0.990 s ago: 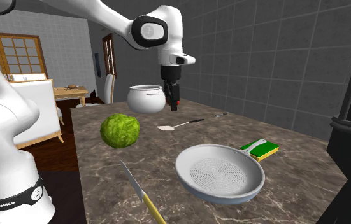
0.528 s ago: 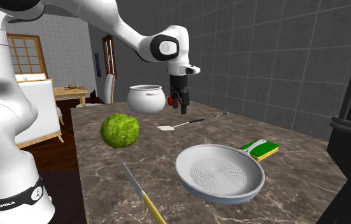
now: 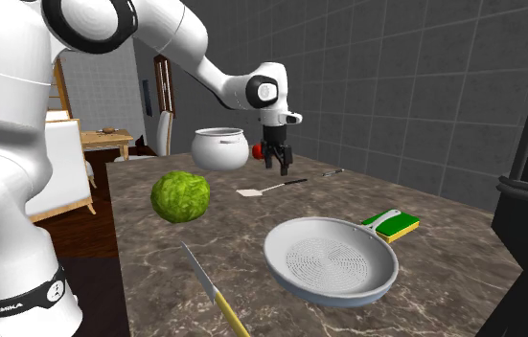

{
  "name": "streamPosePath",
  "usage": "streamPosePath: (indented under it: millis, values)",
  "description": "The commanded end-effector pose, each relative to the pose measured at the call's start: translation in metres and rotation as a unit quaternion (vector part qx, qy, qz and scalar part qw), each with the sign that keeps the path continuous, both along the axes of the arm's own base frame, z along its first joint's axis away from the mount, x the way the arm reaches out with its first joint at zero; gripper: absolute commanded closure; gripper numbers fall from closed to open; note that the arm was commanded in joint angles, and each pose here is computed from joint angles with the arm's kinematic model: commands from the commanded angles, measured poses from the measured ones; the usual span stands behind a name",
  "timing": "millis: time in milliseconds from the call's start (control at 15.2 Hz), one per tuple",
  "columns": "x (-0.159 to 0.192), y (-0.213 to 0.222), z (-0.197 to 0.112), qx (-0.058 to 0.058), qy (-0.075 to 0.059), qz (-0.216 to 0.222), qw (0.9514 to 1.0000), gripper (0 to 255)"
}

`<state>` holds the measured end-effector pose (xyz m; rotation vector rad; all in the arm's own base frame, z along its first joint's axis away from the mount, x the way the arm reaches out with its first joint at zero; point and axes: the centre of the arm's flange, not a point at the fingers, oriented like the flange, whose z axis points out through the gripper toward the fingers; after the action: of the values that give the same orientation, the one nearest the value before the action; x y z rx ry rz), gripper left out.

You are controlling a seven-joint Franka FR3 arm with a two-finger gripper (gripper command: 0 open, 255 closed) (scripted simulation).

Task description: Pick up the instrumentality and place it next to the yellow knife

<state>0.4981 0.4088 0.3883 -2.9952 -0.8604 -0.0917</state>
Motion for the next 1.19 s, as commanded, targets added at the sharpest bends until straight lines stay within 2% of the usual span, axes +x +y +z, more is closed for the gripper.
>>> streamPosePath:
  millis: [0,462,990,1056,1122]
  values:
    - [-0.001,0.018,-0.01,-0.002,-0.003,0.014,0.9999,0]
    - [0.002,0.019,-0.05,-0.002,-0.003,0.014,0.9999,0]
    - [0.002,0.02,-0.05,-0.002,-0.003,0.014,0.9999,0]
    - [0.002,0.02,-0.05,-0.002,-0.003,0.014,0.9999,255]
    - [0.002,0.02,-0.05,-0.002,-0.003,0.014,0.9999,255]
